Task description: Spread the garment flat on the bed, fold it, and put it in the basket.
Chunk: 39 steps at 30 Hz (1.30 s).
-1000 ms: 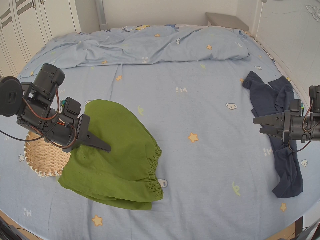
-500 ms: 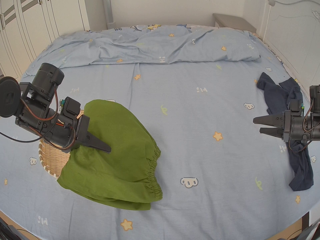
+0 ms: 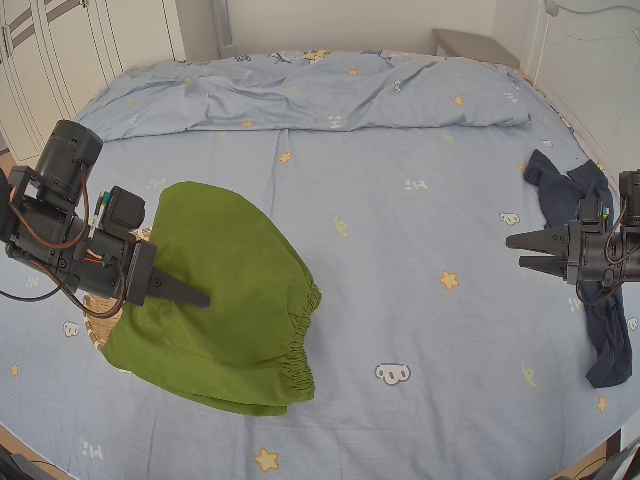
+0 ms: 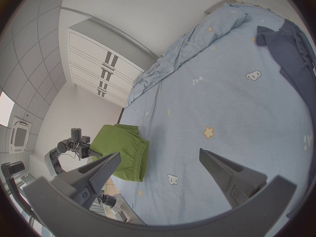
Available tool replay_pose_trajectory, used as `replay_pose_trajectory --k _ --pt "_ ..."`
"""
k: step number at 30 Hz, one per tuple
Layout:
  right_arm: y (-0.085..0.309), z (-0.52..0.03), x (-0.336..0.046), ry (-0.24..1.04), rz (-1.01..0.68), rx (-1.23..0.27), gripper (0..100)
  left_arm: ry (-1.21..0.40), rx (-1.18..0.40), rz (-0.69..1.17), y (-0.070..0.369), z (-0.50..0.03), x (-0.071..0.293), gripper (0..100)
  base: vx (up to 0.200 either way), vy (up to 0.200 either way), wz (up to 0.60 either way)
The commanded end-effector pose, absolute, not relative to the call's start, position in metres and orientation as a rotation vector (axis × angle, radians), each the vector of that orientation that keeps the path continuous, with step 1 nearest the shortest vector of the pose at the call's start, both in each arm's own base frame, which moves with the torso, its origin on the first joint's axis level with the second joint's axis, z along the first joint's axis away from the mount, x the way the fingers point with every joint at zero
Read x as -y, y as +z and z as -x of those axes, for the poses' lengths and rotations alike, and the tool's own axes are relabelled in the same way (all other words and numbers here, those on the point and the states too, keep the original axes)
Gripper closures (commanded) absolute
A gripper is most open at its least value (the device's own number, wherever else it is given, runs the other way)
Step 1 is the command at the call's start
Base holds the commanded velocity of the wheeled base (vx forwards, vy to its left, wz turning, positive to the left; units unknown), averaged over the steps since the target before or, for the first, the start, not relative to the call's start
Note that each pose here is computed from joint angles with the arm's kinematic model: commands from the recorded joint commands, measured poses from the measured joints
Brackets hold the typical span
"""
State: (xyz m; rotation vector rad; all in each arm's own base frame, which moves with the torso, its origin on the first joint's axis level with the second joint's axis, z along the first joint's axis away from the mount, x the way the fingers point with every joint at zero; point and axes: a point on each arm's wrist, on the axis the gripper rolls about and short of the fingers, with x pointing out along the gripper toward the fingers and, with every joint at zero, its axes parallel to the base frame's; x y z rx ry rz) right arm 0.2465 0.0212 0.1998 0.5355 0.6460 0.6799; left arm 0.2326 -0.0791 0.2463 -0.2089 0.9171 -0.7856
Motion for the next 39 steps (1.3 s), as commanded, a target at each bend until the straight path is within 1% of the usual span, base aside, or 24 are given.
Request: replay_pose_trajectory --k 1,6,11,13,14,18,20,25,34,36,37,38,39 --pt "0.200 -0.247 -0.022 0.683 -0.537 -0.648 0 -0.796 -0.858 0.184 0.254 -0.224 0.074 100 0.000 0.000 0.00" --pt "0.200 -0.247 -0.021 0.682 -0.537 -0.646 0 -0.772 -0.691 0.174 0.259 -0.217 0.061 100 0.000 0.000 0.00" --pt "0.200 -0.247 -0.021 0.682 -0.536 -0.645 0 -0.683 -0.515 0.182 0.261 -0.223 0.038 100 0.000 0.000 0.00" --pt "0.200 -0.246 -0.021 0.682 -0.536 -0.644 0 -0.666 -0.496 0.185 0.261 -0.225 0.033 100 0.000 0.000 0.00" --pt "0.200 -0.246 -0.021 0.683 -0.534 -0.643 0 -0.628 -0.462 0.188 0.261 -0.228 0.024 100 0.000 0.000 0.00" --pt "0.202 -0.245 -0.021 0.682 -0.534 -0.637 0 -0.552 -0.426 0.207 0.264 -0.232 0.003 100 0.000 0.000 0.00" --pt "0.202 -0.245 -0.021 0.684 -0.532 -0.637 0 -0.526 -0.433 0.225 0.263 -0.235 -0.003 100 0.000 0.000 0.00" --pt "0.202 -0.245 -0.021 0.684 -0.533 -0.638 0 -0.474 -0.508 0.276 0.243 -0.252 -0.015 100 0.000 0.000 0.00" --pt "0.205 -0.242 -0.021 0.715 -0.540 -0.630 0 -0.377 -0.733 0.386 0.179 -0.285 -0.034 100 0.000 0.000 0.00" --pt "0.205 -0.242 -0.021 0.716 -0.541 -0.631 0 -0.350 -0.767 0.412 0.171 -0.288 -0.040 100 0.000 0.000 0.00" --pt "0.205 -0.242 -0.021 0.718 -0.539 -0.631 0 -0.316 -0.807 0.443 0.165 -0.293 -0.046 100 0.000 0.000 0.00" --pt "0.205 -0.242 -0.021 0.718 -0.539 -0.631 0 -0.316 -0.807 0.443 0.165 -0.293 -0.046 100 0.000 0.000 0.00" --pt "0.205 -0.241 -0.022 0.719 -0.540 -0.633 0 -0.287 -0.847 0.475 0.166 -0.298 -0.051 100 0.000 0.000 0.00"
